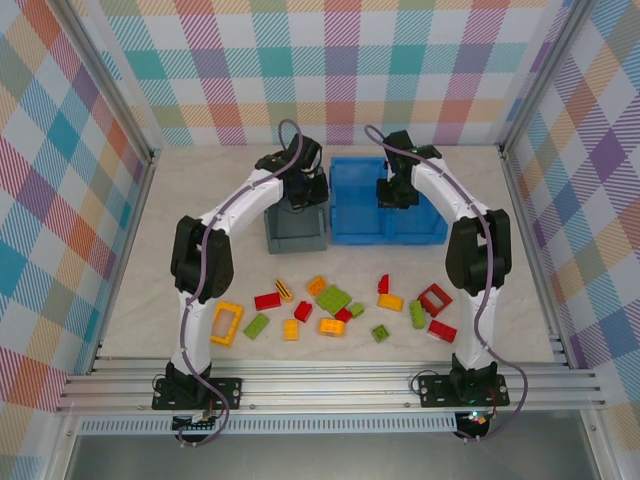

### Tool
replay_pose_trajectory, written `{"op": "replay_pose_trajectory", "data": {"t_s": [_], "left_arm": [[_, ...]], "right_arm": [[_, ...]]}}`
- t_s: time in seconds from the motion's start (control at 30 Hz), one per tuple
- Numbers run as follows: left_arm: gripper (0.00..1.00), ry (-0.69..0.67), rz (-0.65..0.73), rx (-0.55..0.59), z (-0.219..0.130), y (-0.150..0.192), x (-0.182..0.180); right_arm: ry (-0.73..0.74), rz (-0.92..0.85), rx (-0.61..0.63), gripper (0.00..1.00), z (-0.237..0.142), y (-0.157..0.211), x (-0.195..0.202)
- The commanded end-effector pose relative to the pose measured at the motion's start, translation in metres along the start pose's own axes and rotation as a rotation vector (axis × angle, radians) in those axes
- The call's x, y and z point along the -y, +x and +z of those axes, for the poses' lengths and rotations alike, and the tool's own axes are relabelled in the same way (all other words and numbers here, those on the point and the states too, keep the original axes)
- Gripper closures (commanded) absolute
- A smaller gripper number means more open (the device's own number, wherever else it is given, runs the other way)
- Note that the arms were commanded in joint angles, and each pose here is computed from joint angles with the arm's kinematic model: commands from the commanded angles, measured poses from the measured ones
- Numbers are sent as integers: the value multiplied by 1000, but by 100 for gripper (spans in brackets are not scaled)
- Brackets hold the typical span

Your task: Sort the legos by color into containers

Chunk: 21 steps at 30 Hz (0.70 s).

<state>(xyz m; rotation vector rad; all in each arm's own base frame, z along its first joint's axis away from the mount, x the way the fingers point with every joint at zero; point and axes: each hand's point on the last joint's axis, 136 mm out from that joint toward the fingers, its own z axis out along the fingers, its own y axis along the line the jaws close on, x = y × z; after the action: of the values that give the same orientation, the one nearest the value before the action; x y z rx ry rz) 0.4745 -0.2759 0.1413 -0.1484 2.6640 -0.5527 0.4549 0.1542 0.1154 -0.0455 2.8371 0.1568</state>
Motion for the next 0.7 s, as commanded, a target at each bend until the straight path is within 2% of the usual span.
{"op": "replay_pose_trajectory", "data": {"t_s": [0.0,0.07,0.17,0.3,0.47,0.67], "left_arm": [[80,-68,-27,21,2,-5,-19],[65,-56,-20,18,4,-7,-17],[54,-35,-5,19,3,-11,-11],[47,-45,2,49,-11,-17,-8],[37,-17,-4,145,-52,-31,2],[35,-25,1,189,-90,-35,4]], "right_arm": [[-98,-13,11,100,-6,-8,-23],[-113,-13,1,100,-4,-7,-27],[-122,-12,-8,100,1,-7,-33],[-144,-7,-21,100,4,-8,-42],[-164,-2,-19,100,4,-8,-56],[-158,16,-22,100,3,-8,-58]]}}
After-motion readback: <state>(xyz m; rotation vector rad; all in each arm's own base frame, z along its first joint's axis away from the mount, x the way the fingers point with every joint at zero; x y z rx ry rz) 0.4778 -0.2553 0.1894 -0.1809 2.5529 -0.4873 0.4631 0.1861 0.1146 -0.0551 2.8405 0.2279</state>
